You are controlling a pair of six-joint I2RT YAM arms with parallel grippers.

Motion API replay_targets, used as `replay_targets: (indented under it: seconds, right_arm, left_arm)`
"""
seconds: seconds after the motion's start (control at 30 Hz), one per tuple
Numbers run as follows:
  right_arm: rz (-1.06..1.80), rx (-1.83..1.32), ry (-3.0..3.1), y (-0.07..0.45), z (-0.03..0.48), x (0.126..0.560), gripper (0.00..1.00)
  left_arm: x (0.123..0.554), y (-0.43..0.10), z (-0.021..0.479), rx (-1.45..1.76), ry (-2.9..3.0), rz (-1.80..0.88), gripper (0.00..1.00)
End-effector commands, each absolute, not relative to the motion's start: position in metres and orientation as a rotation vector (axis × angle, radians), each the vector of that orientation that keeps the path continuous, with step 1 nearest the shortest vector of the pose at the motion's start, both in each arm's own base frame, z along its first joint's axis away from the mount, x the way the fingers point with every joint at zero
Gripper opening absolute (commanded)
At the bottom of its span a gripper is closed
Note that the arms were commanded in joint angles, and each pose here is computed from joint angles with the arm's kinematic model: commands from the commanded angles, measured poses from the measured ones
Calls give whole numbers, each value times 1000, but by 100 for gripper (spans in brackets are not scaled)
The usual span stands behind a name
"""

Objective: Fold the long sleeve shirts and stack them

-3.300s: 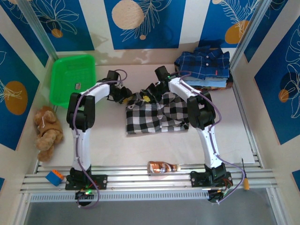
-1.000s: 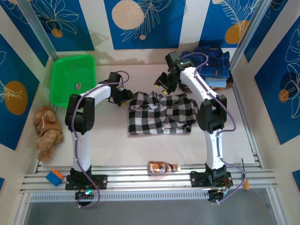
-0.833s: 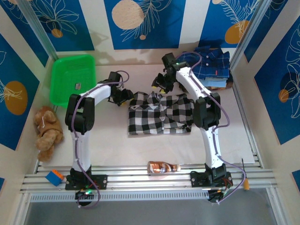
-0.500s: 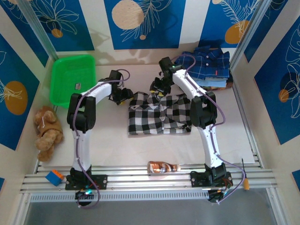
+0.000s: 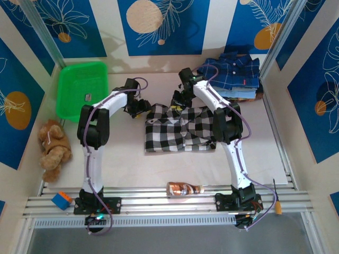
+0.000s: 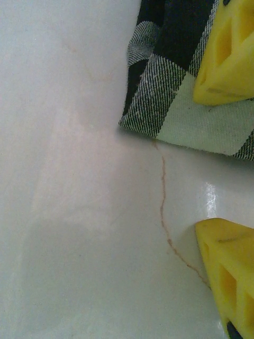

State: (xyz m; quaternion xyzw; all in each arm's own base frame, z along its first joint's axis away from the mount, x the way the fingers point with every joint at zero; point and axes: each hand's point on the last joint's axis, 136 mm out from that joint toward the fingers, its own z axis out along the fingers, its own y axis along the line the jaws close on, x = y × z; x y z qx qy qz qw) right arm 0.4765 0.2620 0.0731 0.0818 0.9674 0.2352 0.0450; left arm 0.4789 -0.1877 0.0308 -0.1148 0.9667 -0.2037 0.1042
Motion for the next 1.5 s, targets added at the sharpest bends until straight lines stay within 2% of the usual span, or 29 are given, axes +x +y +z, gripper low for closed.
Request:
replay_targets:
  seconds: [0.0, 0.1, 0.5, 0.63, 0.7, 0.8, 0.9, 1.07, 1.23, 1.47]
  right_arm:
    - [736, 306, 2958, 254, 75, 481, 9]
    - [742, 335, 2948, 248, 77, 485, 0]
    - [621, 419, 2972, 217, 69, 484, 0]
    - [632, 444, 2975, 218, 67, 482, 15]
    - [648, 436, 2950, 220, 75, 485, 28]
    - [638, 421, 2918, 217, 93, 486, 37]
    - [600, 428, 2893, 207, 113, 479, 44]
    - [635, 403, 2876, 203, 134, 459, 50]
    - [795, 312, 2879, 221, 139, 437, 48]
    - [922, 233, 2942, 245, 118, 408, 31]
  left_arm:
    - [451, -183, -15, -346, 3010, -481, 60]
    - [445, -178, -22, -363, 3043, -439, 60]
    - [437, -163, -26, -405, 3065, -336, 58]
    - [450, -172, -3, -421, 2985, -435, 63]
    - [457, -178, 17, -426, 2928, -508, 67]
    - [460, -182, 52, -415, 2849, -570, 74]
    - [453, -178, 78, -391, 2806, -606, 76]
    - [427, -180, 87, -343, 2797, -718, 78]
    - [406, -200, 77, -370, 2767, -958, 77]
    - [400, -209, 59, -440, 2750, -1036, 76]
